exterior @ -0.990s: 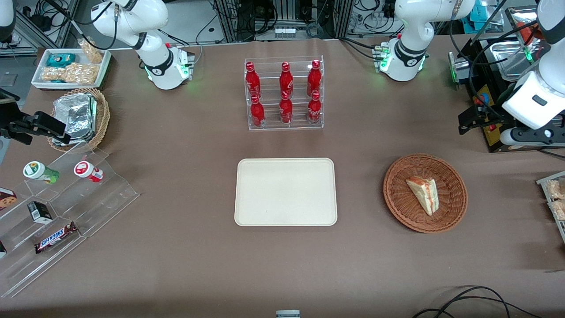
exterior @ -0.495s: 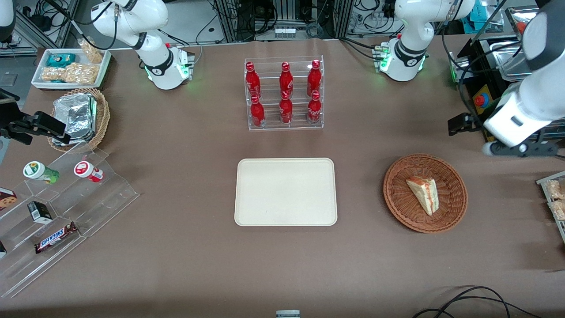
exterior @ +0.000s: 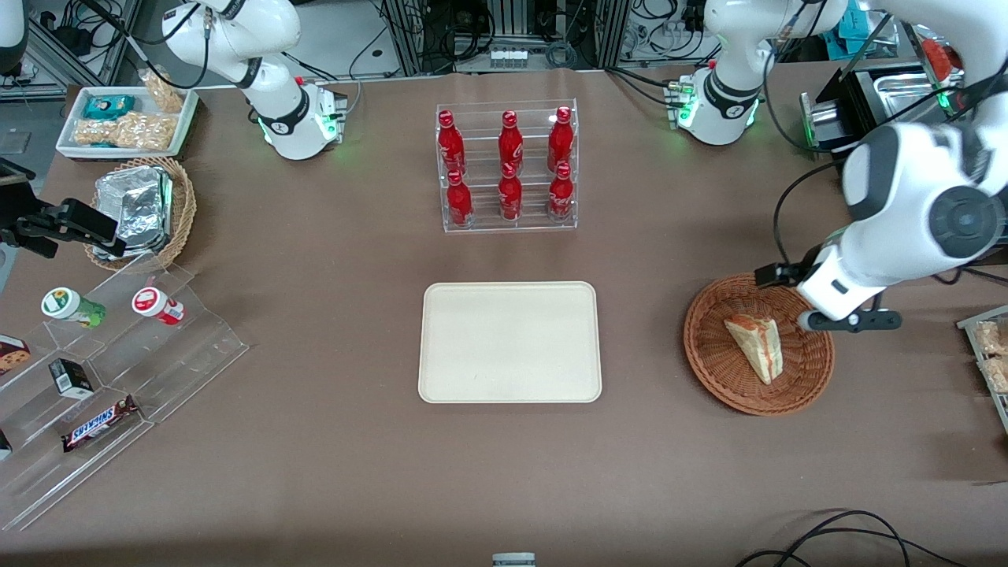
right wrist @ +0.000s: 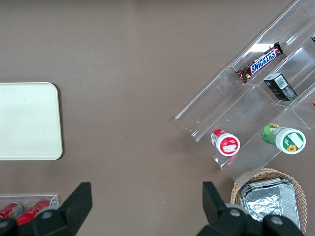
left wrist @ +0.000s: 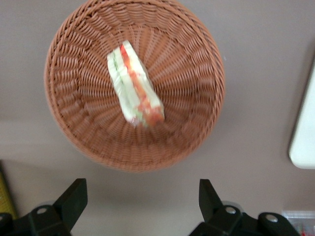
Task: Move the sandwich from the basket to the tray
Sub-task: 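Lower the left gripper and close it on the wrapped sandwich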
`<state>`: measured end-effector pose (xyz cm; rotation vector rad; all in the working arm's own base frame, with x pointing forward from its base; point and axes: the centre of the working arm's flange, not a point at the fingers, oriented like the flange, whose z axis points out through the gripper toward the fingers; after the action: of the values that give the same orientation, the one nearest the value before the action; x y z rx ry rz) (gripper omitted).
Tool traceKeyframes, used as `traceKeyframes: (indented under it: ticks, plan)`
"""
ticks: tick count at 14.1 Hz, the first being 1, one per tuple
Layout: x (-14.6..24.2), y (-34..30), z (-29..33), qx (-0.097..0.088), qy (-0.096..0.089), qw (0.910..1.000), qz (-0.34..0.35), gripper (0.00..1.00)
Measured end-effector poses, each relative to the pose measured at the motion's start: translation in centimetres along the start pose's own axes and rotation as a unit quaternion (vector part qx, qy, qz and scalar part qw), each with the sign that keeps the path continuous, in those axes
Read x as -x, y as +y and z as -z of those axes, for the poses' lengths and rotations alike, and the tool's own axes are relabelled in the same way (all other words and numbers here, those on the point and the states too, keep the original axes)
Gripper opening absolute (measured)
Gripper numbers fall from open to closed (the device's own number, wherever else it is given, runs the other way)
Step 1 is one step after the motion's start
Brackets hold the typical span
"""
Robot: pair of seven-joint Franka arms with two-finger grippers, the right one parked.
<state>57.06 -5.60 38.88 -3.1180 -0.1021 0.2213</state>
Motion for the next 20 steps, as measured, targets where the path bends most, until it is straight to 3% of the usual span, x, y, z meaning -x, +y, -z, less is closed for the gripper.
traceKeyframes:
  ticks: [2, 4, 8, 11, 17, 20]
  plan:
    - [-0.2, 0.0, -3.2, 0.007, 0.034, 0.9969, 0.071, 1.0]
    - [-0.7, 0.0, -5.6, 0.016, 0.048, 0.9858, 0.16, 1.0]
    - [-2.3, -0.9, -8.8, 0.023, 0.045, 0.9557, 0.29, 1.0]
    - [-3.2, -2.3, -11.2, 0.021, 0.04, 0.9483, 0.314, 1.0]
    - [-3.6, -2.4, -12.9, 0.017, 0.029, 0.9462, 0.322, 0.4]
    - [-4.0, -2.0, -10.7, 0.005, 0.005, 0.9477, 0.319, 0.22]
